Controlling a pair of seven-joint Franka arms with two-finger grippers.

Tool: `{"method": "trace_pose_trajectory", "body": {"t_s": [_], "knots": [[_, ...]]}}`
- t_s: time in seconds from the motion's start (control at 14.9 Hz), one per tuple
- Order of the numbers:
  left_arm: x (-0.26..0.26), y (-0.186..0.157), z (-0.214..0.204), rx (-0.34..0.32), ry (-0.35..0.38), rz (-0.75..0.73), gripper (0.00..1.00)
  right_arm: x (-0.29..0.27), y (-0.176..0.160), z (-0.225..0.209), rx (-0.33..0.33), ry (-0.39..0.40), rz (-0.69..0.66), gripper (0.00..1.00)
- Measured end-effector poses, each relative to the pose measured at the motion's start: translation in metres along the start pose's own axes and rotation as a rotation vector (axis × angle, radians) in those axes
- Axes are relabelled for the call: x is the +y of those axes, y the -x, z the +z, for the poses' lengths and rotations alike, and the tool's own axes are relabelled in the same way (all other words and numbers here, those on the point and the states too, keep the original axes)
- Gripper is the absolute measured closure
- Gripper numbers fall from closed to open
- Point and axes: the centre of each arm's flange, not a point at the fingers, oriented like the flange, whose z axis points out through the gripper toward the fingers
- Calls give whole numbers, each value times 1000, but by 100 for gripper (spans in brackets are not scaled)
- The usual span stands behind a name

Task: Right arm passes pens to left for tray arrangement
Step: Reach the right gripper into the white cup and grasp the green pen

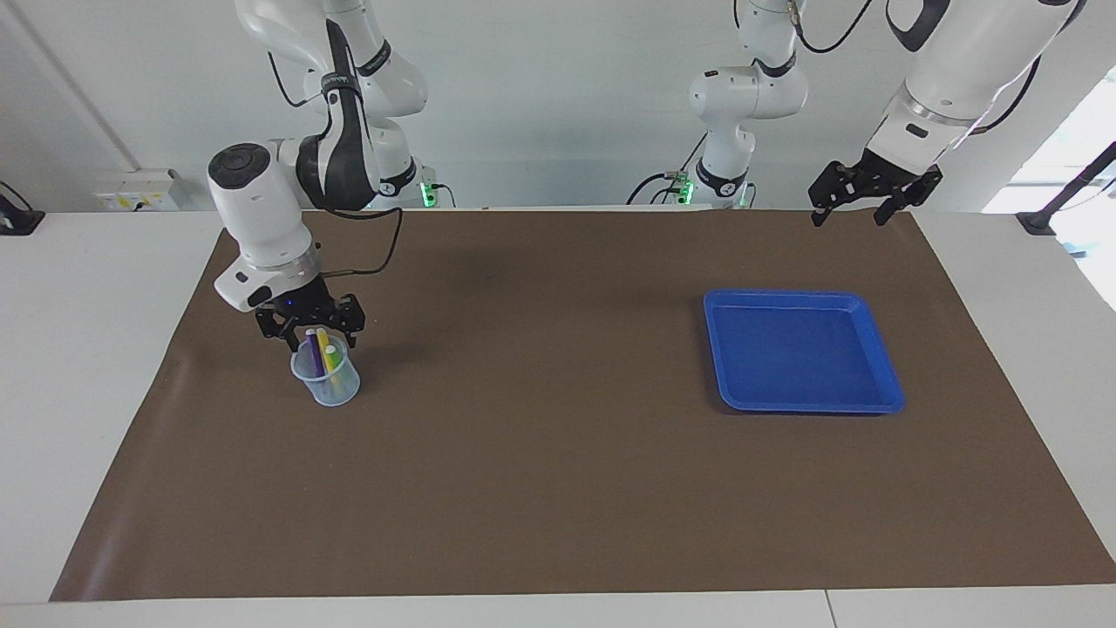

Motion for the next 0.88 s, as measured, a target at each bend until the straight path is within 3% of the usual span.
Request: {"method": "trace_pose_trajectory", "body": {"t_s": [0.07, 0.27, 0.34, 0.67, 0.88], "knots": [[0, 0, 0, 0, 0, 0, 0, 0, 0, 0, 0, 0, -1, 6], [0, 0, 0, 0, 0, 0, 0, -1, 0, 0, 4, 0, -3, 34], [0, 0, 0, 0, 0, 0, 0, -1, -1, -1, 10, 0, -3, 38], [0, 0, 0, 0, 0, 0, 0, -1, -3, 0, 59, 2, -3, 38], [0, 0, 0, 0, 0, 0, 0, -2, 0, 5, 50, 2, -3, 38]]}}
